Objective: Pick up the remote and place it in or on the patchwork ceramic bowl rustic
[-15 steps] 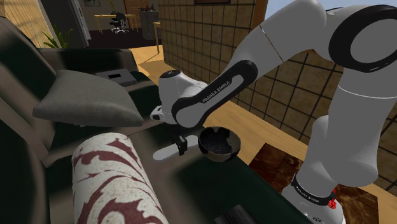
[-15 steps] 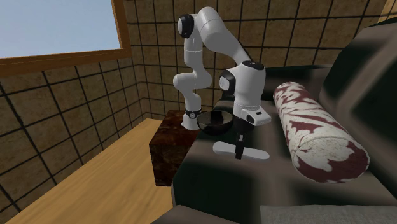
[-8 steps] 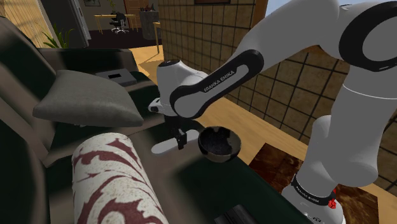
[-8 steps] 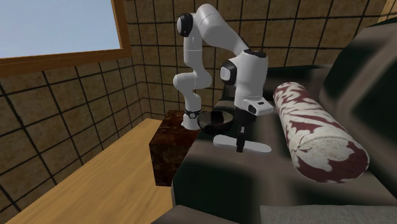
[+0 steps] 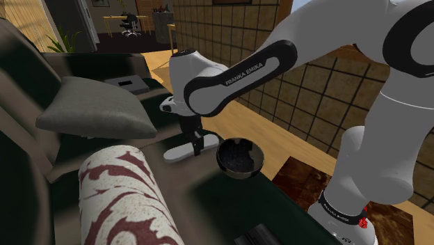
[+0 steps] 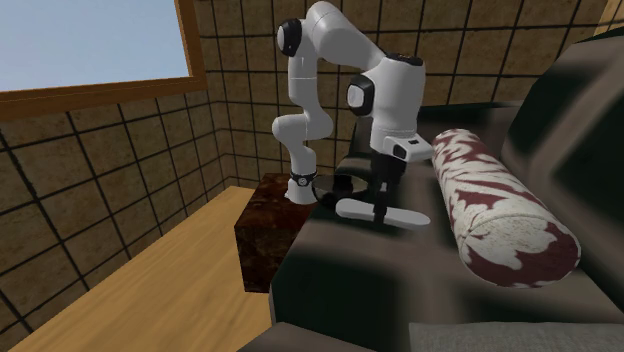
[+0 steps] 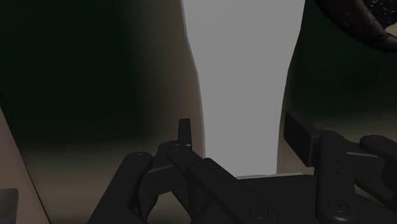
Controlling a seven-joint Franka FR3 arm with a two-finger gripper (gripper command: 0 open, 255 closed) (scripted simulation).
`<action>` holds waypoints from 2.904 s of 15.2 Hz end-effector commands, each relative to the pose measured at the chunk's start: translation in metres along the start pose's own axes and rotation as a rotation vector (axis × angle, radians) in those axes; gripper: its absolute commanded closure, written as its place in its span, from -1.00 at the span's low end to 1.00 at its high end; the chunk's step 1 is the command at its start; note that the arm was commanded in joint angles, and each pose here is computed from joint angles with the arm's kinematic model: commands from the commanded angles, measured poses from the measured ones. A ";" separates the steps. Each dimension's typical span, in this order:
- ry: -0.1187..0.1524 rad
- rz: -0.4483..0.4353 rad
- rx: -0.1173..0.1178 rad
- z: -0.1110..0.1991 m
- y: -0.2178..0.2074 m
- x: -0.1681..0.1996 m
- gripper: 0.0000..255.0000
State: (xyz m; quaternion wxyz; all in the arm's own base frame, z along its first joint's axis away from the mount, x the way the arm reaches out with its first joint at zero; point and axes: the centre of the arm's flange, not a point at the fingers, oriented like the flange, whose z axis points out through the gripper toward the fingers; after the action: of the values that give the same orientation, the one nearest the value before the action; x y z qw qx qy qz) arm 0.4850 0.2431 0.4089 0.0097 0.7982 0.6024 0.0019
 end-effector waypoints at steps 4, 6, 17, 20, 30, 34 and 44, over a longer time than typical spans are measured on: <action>0.000 0.000 0.000 -0.027 0.000 0.000 1.00; 0.000 0.000 0.000 -0.038 0.000 0.000 1.00; 0.000 0.000 0.000 -0.092 0.001 -0.001 1.00; 0.000 0.000 0.000 -0.094 -0.024 -0.032 1.00; 0.000 0.000 0.000 -0.099 -0.112 -0.140 1.00; 0.000 0.000 0.000 -0.078 -0.112 -0.140 1.00; 0.000 0.000 0.000 -0.025 -0.113 -0.139 1.00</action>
State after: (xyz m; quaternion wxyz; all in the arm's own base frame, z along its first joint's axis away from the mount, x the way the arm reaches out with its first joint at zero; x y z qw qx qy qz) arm 0.3384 0.1399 0.4385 0.0095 0.7981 0.6024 0.0014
